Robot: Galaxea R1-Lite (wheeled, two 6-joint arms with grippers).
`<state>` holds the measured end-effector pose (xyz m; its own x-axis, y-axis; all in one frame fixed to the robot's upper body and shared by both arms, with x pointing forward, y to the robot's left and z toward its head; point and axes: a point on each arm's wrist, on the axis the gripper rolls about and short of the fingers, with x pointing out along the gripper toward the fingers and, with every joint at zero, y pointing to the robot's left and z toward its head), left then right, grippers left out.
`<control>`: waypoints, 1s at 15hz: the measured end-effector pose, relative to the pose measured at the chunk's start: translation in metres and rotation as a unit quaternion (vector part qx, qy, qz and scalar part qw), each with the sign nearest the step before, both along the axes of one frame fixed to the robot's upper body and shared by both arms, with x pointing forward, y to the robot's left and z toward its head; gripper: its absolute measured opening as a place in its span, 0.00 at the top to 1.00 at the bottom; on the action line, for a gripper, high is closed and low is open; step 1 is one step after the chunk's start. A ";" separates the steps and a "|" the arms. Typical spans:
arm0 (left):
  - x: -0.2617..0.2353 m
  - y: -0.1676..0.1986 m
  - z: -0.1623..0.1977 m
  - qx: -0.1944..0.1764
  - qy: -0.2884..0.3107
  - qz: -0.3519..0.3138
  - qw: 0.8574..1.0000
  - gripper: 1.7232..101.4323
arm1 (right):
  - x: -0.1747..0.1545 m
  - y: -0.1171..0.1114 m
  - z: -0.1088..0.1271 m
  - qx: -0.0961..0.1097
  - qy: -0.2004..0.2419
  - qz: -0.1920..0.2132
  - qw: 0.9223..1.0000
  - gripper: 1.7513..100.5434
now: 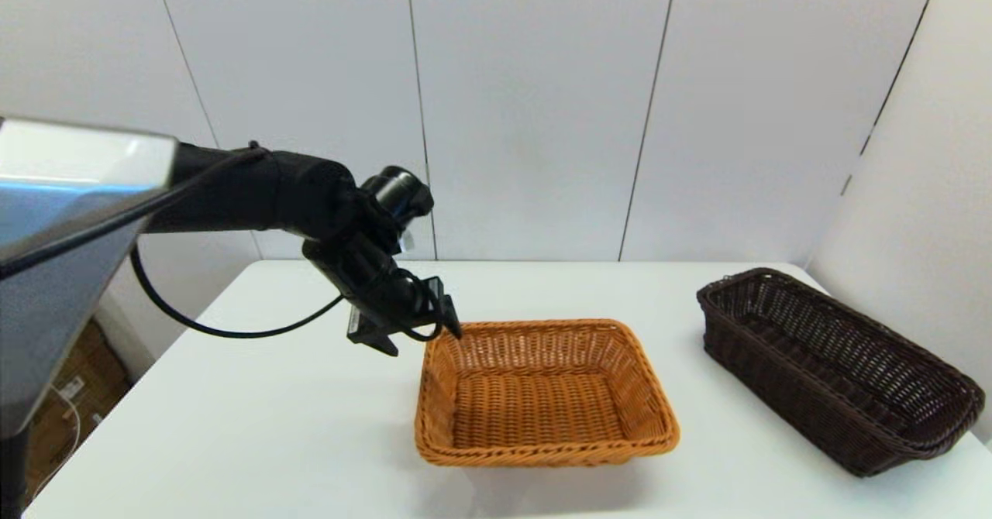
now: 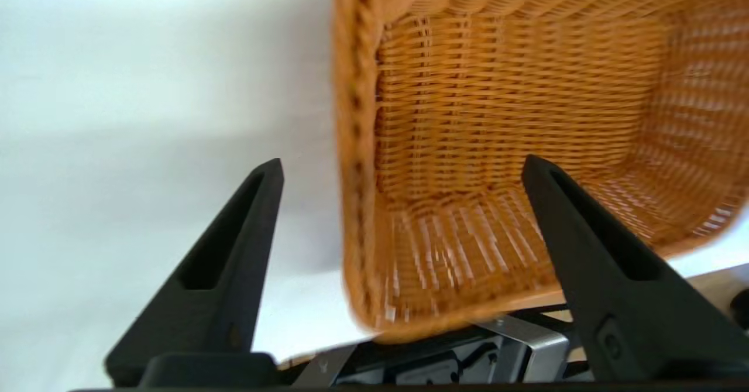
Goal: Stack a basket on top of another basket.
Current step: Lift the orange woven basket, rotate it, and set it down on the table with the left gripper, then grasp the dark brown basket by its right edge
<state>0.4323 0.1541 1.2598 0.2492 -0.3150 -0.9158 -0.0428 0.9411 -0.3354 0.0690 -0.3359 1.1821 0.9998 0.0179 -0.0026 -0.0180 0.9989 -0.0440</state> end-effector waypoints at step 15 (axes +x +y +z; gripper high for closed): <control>-0.190 0.145 0.136 0.068 -0.193 0.064 0.977 0.06 | 0.000 0.000 0.000 0.001 -0.001 0.001 1.000 0.03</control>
